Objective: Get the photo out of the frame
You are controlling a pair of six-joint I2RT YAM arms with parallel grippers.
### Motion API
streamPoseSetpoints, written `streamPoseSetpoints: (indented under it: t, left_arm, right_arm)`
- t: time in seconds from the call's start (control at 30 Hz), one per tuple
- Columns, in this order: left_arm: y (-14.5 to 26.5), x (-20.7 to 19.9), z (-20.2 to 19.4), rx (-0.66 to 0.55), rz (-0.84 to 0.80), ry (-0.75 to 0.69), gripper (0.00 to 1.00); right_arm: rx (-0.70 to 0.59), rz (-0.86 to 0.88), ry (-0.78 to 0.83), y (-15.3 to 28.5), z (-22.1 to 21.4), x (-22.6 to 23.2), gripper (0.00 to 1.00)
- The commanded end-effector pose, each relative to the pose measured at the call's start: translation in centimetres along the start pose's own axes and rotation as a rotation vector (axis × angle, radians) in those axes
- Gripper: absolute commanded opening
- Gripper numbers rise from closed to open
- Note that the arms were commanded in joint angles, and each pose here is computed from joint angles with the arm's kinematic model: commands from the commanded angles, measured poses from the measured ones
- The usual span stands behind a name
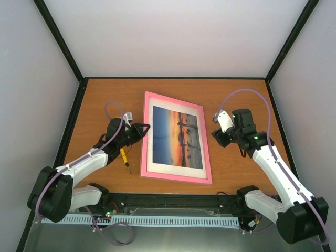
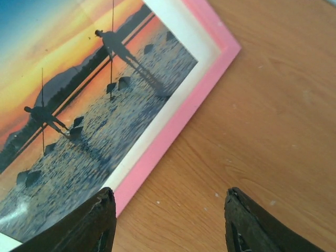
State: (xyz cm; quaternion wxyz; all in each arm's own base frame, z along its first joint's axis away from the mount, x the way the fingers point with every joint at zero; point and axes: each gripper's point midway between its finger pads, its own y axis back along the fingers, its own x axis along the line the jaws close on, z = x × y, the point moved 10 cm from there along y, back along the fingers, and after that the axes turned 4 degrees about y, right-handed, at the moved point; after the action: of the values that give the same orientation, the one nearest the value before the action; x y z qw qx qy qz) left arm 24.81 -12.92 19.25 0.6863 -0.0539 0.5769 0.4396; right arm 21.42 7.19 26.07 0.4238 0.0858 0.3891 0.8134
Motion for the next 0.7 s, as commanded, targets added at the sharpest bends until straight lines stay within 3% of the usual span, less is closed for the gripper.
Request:
streamPoseSetpoints:
  t: [0.0,0.13,0.27,0.33,0.5,0.67]
  left_arm:
    - [-0.4,2.6,0.2,-0.152,0.095,-0.085,0.01]
    - [-1.3,4.0,-0.2,-0.14,0.152,-0.065,0.01]
    - [-1.6,5.2,-0.4,-0.139,0.237,-0.036,0.32]
    - [-1.5,5.7,-0.6,-0.139,0.262,-0.035,0.42]
    - [-1.1,6.6,-0.9,-0.15,0.328,-0.051,0.58]
    - [-0.5,6.1,-0.8,-0.149,0.315,-0.119,0.63]
  right_arm:
    - [-0.04,0.058,-0.02,-2.8,0.2,-0.1,0.56]
    - [0.018,0.089,-0.033,-4.4,-0.2,-0.2,0.56]
    - [0.045,0.083,-0.035,-5.0,-0.7,-0.2,0.56]
    - [0.051,0.074,-0.035,-5.2,-0.9,-0.2,0.56]
    - [0.076,0.047,-0.032,-5.6,-1.4,-0.4,0.56]
    - [0.116,0.052,-0.036,-6.5,-1.7,-0.5,0.57]
